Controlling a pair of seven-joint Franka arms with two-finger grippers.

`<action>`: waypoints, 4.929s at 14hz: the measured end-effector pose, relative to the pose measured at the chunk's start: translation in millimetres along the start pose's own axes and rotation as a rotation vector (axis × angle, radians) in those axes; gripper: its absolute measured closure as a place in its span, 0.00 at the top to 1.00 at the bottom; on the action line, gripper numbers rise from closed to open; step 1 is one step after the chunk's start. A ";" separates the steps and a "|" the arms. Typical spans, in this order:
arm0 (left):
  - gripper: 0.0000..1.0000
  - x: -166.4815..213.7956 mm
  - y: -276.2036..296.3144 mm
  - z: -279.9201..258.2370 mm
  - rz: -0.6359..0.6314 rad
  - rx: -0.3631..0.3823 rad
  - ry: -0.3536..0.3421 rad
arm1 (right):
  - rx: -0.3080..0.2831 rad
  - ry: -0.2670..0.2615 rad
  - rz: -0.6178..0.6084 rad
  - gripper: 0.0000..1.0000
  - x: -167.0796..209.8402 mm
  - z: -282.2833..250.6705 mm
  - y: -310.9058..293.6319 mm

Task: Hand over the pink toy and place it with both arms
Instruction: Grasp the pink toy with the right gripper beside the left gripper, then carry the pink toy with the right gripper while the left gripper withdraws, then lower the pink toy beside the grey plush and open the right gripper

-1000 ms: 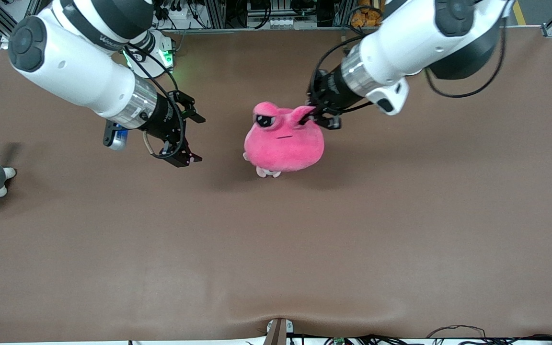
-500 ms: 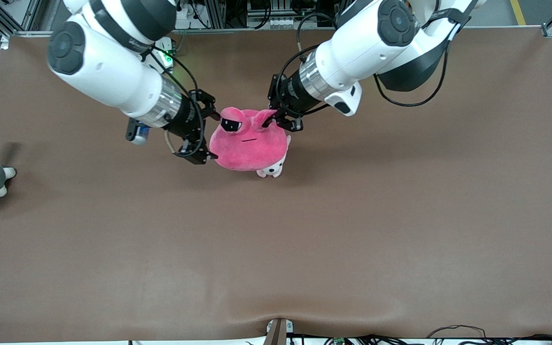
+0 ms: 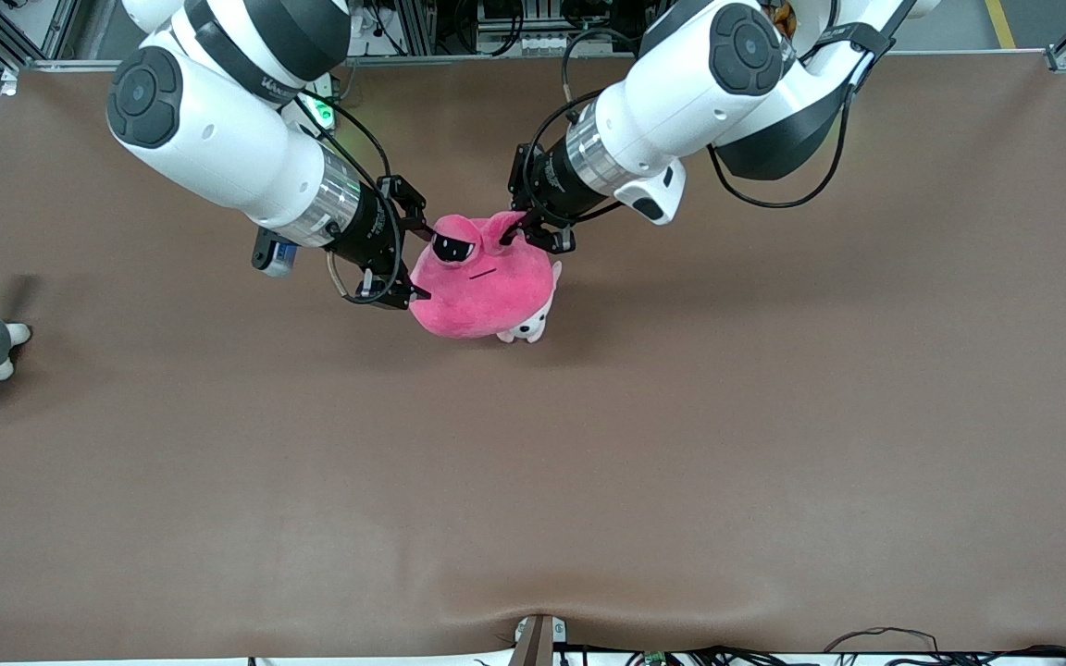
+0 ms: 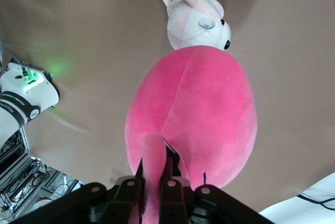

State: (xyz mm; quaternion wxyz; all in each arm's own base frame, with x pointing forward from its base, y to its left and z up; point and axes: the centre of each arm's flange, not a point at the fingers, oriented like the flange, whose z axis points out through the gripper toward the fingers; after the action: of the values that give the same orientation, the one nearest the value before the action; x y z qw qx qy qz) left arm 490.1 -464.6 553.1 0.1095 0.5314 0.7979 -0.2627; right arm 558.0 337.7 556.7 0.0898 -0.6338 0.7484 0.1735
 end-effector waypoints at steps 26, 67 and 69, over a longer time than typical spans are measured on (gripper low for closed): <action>0.76 17.6 20.0 -10.9 0.076 -0.093 0.163 | 0.033 -0.013 0.091 0.13 101.5 -47.4 -71.4; 1.00 291.1 64.3 -295.1 1.687 0.244 0.699 | -0.327 0.448 -1.427 1.00 174.2 -160.5 -75.1; 1.00 282.3 55.9 -292.0 1.713 0.242 0.705 | -0.395 0.430 -1.616 1.00 189.7 -179.7 -67.8</action>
State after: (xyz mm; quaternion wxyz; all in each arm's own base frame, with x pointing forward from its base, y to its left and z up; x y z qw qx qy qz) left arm 455.1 -68.5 652.7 -0.0386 0.9953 0.0884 0.0025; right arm 605.7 87.2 645.6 -0.0699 -0.9955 0.0240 0.0596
